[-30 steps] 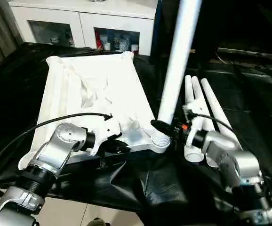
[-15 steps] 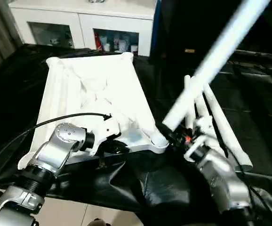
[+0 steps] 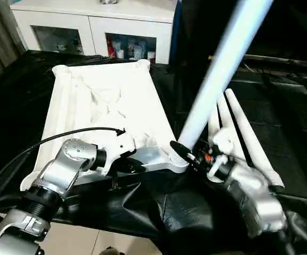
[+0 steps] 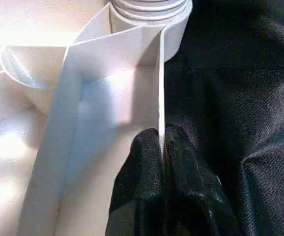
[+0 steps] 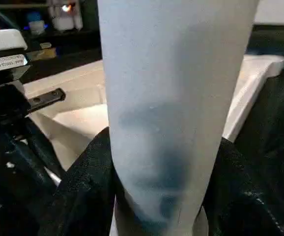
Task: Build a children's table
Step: Insert table leg to table base
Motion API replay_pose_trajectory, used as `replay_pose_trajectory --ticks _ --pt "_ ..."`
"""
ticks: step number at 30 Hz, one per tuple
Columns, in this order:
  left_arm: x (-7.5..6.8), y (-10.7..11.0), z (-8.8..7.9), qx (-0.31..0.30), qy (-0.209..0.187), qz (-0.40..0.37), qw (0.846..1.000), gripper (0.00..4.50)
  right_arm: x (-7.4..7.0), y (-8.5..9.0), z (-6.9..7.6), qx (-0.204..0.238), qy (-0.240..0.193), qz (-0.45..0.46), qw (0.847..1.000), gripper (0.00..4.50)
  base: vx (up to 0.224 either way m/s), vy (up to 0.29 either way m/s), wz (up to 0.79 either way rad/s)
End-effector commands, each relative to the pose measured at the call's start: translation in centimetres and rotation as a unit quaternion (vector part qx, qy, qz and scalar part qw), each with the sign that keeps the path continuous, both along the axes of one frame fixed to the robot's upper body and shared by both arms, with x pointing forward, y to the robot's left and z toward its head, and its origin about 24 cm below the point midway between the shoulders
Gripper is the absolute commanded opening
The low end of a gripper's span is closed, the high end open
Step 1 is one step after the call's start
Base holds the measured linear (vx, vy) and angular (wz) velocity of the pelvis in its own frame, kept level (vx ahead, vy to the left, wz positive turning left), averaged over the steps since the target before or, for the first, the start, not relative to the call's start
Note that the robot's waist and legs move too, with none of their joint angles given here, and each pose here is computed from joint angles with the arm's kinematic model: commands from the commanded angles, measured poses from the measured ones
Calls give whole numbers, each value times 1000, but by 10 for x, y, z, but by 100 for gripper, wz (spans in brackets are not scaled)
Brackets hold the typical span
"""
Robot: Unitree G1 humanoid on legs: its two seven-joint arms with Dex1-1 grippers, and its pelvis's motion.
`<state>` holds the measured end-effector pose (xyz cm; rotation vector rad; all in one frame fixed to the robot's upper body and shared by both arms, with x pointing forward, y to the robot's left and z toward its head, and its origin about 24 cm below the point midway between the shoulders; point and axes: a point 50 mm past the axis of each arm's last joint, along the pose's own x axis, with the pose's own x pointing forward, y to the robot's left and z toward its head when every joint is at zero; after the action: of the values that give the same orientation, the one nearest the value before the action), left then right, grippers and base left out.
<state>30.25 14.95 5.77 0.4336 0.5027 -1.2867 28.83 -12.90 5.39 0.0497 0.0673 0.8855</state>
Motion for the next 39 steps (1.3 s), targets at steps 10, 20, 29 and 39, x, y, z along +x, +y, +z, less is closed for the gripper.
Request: replay_pose_trajectory --ticks 10,20,29,39 --pt "5 -4 11 -10 -20 -17 1000 0 -2 -12 -28 -56 104 78 990 190 0 0 0" --pt "3 -3 15 -12 -18 -52 998 0 -9 -24 -44 -96 136 141 976 190 0 0 0" --pt "2 -4 13 5 -10 -85 996 0 -9 -29 -48 -124 145 194 962 190 0 0 0" --pt "4 0 16 2 -12 -77 997 0 -5 -30 -55 -117 155 176 965 190 0 0 0"
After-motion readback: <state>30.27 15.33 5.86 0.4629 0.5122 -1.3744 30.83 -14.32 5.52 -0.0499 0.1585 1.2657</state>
